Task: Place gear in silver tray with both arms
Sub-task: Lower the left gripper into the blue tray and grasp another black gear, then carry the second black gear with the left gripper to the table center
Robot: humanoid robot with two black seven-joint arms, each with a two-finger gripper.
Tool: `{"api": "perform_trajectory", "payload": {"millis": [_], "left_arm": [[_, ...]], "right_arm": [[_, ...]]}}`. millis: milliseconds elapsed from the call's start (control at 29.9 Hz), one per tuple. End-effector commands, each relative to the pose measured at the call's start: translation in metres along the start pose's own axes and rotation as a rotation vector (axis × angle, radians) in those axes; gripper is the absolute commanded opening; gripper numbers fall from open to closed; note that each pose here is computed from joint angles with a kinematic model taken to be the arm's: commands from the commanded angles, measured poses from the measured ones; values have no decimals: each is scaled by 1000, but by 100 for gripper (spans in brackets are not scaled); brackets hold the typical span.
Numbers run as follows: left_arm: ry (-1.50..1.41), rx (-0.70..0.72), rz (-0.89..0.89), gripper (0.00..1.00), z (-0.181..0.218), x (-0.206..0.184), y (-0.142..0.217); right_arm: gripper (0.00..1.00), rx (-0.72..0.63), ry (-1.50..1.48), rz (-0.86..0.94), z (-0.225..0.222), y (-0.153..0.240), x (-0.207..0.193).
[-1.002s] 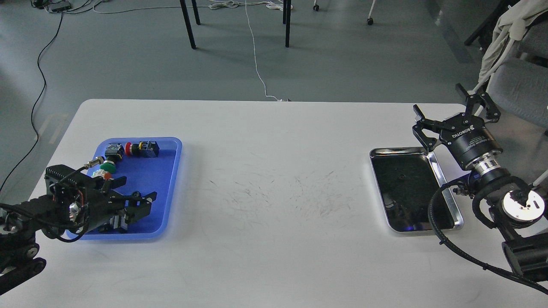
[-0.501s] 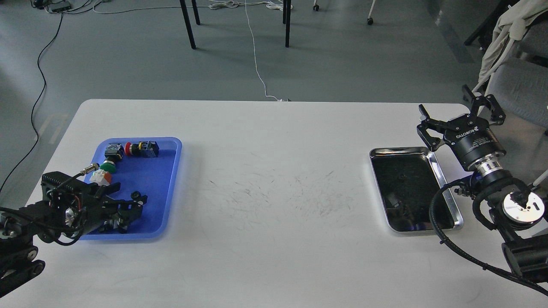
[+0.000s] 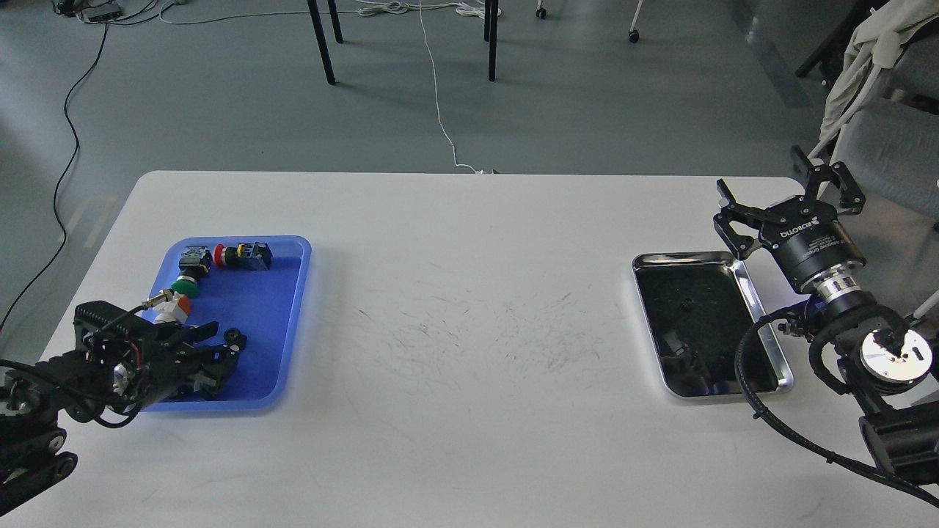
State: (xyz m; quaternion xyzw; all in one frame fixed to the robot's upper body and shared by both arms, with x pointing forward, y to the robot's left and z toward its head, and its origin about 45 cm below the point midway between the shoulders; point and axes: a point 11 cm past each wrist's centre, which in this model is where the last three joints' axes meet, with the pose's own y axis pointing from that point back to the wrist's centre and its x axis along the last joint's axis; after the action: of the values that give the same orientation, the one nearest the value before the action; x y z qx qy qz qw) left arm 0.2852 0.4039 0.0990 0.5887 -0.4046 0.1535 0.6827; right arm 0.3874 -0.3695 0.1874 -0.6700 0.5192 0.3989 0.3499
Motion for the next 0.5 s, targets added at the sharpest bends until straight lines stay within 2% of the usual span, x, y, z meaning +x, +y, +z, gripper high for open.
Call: {"api": "perform_trajectory", "payload": {"millis": [0,134,234,468], "left_arm": [[-1,1,-2,31,0,0,0],[0,-1,-2,16,0,0,0],[3,0,3,9,0,1,0],[-1,-23,58,8,5,22,3]], "right_arm": [[97,0,0,-1,0,0,0],[97,0,0,-1,0,0,0],[97,-3,0,-1,1,0,0],[97,-6,2,-8,2,-2,-3]]}}
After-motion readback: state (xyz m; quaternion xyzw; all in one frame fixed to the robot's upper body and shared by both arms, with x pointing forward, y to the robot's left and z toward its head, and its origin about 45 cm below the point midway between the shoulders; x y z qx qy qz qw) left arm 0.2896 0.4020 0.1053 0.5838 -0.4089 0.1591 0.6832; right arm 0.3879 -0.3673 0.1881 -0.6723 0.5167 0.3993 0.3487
